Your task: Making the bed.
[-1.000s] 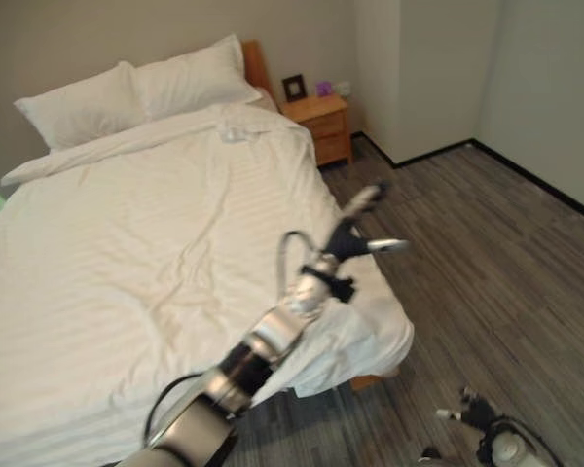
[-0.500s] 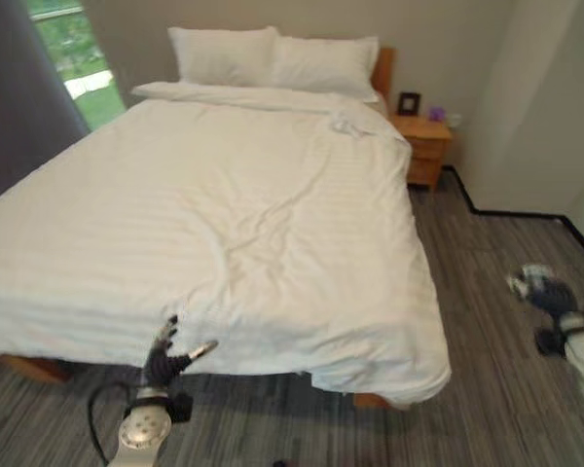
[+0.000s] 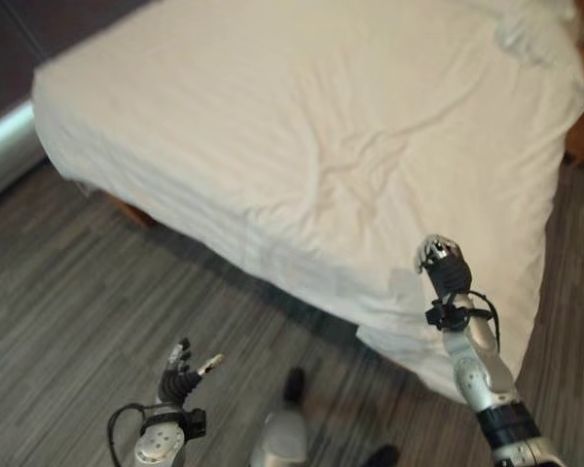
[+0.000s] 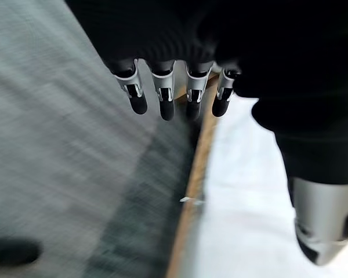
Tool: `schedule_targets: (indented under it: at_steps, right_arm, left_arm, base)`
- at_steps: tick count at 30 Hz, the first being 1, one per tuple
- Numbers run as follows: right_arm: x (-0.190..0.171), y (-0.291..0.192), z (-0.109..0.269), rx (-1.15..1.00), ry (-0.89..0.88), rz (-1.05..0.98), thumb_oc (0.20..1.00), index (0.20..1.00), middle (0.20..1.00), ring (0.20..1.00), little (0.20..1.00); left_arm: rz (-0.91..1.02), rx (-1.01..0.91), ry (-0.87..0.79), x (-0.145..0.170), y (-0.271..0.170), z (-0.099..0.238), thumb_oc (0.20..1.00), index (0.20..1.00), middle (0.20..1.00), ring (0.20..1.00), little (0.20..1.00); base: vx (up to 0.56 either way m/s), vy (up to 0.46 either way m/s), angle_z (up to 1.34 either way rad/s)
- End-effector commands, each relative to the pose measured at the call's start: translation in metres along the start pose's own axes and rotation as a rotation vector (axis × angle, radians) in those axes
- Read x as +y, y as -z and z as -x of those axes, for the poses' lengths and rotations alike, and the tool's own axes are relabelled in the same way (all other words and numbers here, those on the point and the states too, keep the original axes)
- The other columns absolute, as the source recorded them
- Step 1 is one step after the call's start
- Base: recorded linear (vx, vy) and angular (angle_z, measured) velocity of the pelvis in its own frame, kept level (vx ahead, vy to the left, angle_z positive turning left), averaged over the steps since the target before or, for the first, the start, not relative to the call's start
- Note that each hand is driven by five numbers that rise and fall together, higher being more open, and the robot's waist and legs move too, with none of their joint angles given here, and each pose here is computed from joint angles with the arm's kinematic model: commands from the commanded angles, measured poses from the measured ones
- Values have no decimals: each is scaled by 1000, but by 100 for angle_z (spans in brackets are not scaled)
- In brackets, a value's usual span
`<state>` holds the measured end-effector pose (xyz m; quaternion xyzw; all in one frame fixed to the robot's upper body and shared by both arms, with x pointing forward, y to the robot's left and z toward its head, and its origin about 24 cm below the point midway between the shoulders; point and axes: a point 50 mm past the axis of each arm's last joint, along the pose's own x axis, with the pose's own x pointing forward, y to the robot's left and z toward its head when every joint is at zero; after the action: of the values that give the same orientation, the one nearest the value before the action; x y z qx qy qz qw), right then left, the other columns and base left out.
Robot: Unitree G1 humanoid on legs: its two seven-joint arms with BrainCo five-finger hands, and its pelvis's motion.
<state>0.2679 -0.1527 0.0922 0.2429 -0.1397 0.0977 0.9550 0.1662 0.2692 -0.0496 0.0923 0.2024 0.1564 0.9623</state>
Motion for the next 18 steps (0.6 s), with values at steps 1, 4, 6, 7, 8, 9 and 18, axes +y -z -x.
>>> schedule_targets:
  at_steps: [1, 4, 6, 7, 8, 9, 18]
  right_arm:
    - [4, -29, 3, -139, -100, 28, 200, 200, 200, 200, 200]
    - [-50, 46, -26, 125, 382, 50, 200, 200, 200, 200, 200]
    - [-49, 54, -40, 171, 475, 2, 200, 200, 200, 200, 200]
    - [-75, 55, -42, 242, 575, 89, 200, 200, 200, 200, 200]
    - [-111, 22, -52, 202, 665, 121, 200, 200, 200, 200, 200]
    - [-133, 14, -41, 225, 748, 138, 200, 200, 200, 200, 200]
    - [-240, -69, 79, 107, 1179, 191, 200, 200, 200, 200, 200]
  left_arm:
    - [43, -156, 22, -5, -32, -7, 1000, 1000, 1000, 1000, 1000]
    - [-32, -186, 174, -41, -41, -14, 1000, 1000, 1000, 1000, 1000]
    - [-26, -199, 165, -42, -39, -10, 1000, 1000, 1000, 1000, 1000]
    - [-57, -218, 205, -49, -45, -14, 1000, 1000, 1000, 1000, 1000]
    - [-50, -242, 217, -49, -50, -14, 1000, 1000, 1000, 1000, 1000]
    - [-53, -245, 226, -49, -51, -14, 1000, 1000, 1000, 1000, 1000]
    - [37, -264, 164, -54, -60, -25, 1000, 1000, 1000, 1000, 1000]
  base:
    - [-37, 82, 12]
    - [29, 61, -4]
    - [-22, 47, 45]
    - [-31, 11, 51]
    - [-31, 30, 37]
    - [-36, 76, -8]
    - [-54, 132, -33]
